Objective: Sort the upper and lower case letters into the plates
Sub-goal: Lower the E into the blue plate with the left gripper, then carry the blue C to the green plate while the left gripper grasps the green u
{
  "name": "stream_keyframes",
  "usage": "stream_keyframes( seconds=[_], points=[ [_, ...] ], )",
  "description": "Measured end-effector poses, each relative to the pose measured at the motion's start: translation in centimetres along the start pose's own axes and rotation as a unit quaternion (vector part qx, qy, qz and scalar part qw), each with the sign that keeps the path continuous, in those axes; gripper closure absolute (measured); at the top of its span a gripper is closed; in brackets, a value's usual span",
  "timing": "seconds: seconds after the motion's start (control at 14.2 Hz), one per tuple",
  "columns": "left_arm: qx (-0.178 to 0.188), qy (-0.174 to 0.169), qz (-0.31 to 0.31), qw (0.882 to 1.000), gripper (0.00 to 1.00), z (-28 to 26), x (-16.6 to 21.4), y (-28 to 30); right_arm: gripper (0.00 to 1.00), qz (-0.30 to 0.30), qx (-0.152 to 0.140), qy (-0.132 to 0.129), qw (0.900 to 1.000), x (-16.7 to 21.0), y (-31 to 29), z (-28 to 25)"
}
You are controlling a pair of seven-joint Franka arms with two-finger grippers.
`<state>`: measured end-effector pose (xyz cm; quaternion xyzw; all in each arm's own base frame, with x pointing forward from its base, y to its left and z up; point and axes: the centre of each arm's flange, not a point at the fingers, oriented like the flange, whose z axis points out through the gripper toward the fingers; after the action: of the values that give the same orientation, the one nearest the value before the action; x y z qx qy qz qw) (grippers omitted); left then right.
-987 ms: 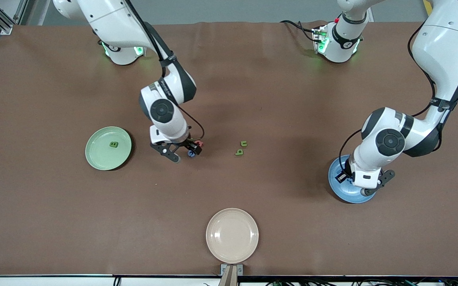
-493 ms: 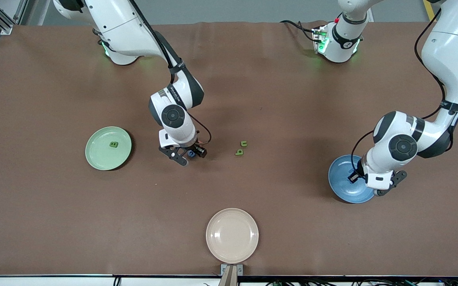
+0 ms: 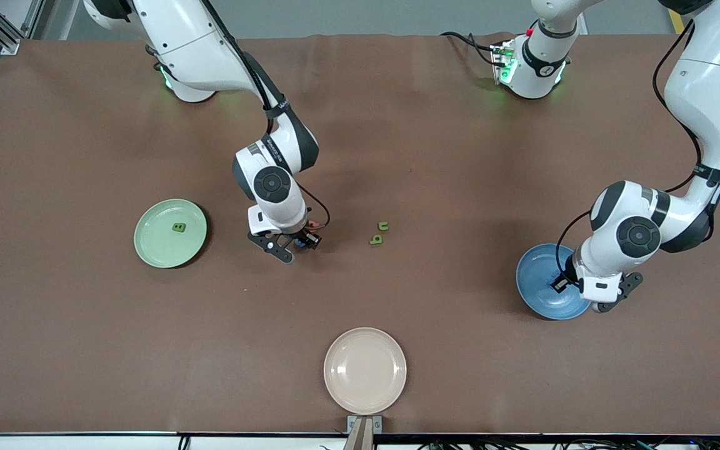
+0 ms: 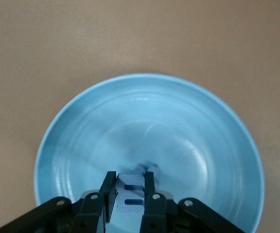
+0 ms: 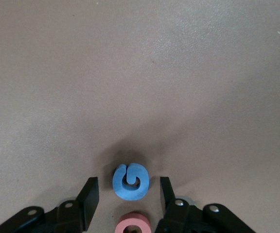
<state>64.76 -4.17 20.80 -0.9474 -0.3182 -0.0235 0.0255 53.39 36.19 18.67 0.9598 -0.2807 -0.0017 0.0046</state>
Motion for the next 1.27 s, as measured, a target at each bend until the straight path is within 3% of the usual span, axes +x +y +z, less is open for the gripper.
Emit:
stream_keyframes(
  seconds=[0.35,0.42,0.49,0.78,0.99,1.27],
  points=[
    [-0.014,0.0,-0.013,1.0,0.73,0.7,0.7,0.3,0.49,-0.001,0.002,0.003,1.0,0.0,0.0,0.8],
    [-0.014,-0.001,-0.014,1.0,0.73,0.8,0.7,0.3,0.58,-0.001,0.003,0.003,1.0,0.1,0.0,0.7],
    [-0.014,-0.001,-0.019,1.0,0.68,0.8,0.6,0.4,0.67,-0.001,0.004,0.004,1.0,0.1,-0.1,0.6],
    [-0.016,-0.001,-0.048,0.999,0.29,0.6,0.4,0.8,0.66,-0.001,0.003,0.007,1.0,0.7,0.1,0.6],
    [-0.008,-0.005,-0.041,0.999,0.0,-1.0,-0.1,1.9,0.66,-0.014,-0.004,0.007,1.0,3.2,1.4,-0.1],
    [0.007,-0.019,-0.014,1.0,0.0,-5.9,-5.7,6.7,0.66,-0.054,-0.006,0.002,0.999,9.1,6.9,-2.5]
  ],
)
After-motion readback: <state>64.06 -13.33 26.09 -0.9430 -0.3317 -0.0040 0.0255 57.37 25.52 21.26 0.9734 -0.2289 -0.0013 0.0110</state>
